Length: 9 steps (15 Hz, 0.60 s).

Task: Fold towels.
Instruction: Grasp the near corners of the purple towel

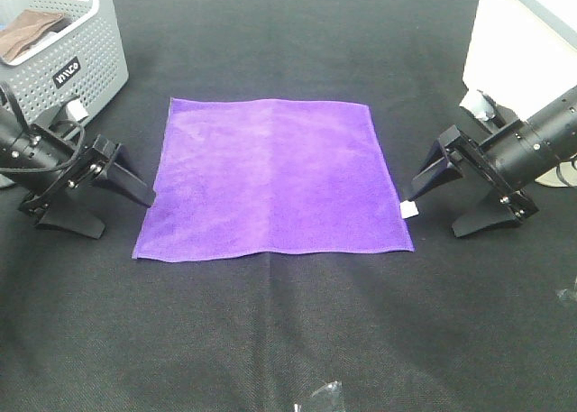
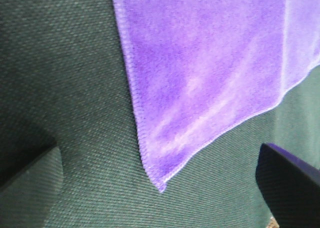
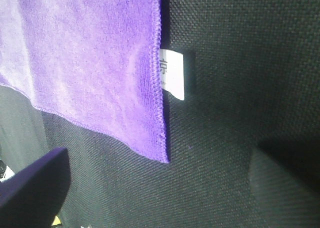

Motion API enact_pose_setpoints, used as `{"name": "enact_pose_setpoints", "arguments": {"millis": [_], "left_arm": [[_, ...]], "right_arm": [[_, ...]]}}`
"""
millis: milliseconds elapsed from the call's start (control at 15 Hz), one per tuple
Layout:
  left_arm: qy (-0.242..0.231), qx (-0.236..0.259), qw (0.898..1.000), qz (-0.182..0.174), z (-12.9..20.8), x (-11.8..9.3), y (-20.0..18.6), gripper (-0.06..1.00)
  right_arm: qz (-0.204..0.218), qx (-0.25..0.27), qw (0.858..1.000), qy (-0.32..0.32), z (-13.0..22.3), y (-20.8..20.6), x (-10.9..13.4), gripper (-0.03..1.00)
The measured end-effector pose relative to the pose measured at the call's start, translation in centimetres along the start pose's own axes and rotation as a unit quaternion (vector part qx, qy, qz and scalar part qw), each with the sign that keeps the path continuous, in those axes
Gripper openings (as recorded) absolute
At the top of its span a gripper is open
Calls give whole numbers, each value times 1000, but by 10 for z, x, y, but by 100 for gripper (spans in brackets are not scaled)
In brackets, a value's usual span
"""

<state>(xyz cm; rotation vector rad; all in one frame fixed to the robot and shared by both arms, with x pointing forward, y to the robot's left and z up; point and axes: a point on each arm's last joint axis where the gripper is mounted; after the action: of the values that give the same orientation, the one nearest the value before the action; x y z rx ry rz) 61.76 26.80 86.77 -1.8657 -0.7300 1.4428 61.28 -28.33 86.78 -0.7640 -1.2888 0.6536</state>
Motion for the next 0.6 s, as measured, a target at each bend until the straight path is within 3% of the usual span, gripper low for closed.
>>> {"name": "enact_pose_setpoints", "arguments": {"millis": [400,600], "left_arm": [[5,8,1000,7,-1,-5,6,97],[27,29,999,11,-4,-25,29,97]], "right_arm": [[-9,-8,1000,8,-2,4,3,92],[-7,-5,1000,-8,-3,20,18,87]]}}
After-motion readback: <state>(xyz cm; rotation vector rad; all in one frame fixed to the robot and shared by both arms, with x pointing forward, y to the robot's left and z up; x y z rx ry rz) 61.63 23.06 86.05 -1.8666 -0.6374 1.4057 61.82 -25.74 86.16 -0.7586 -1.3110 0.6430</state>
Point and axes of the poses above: a point on each arm's last joint axis where the gripper is mounted, y pointing out along that axis toward the gripper, x along the wrist's bending axis when the last joint is at zero, z = x × y, and after that the axes turned 10 degrees about y, right-handed
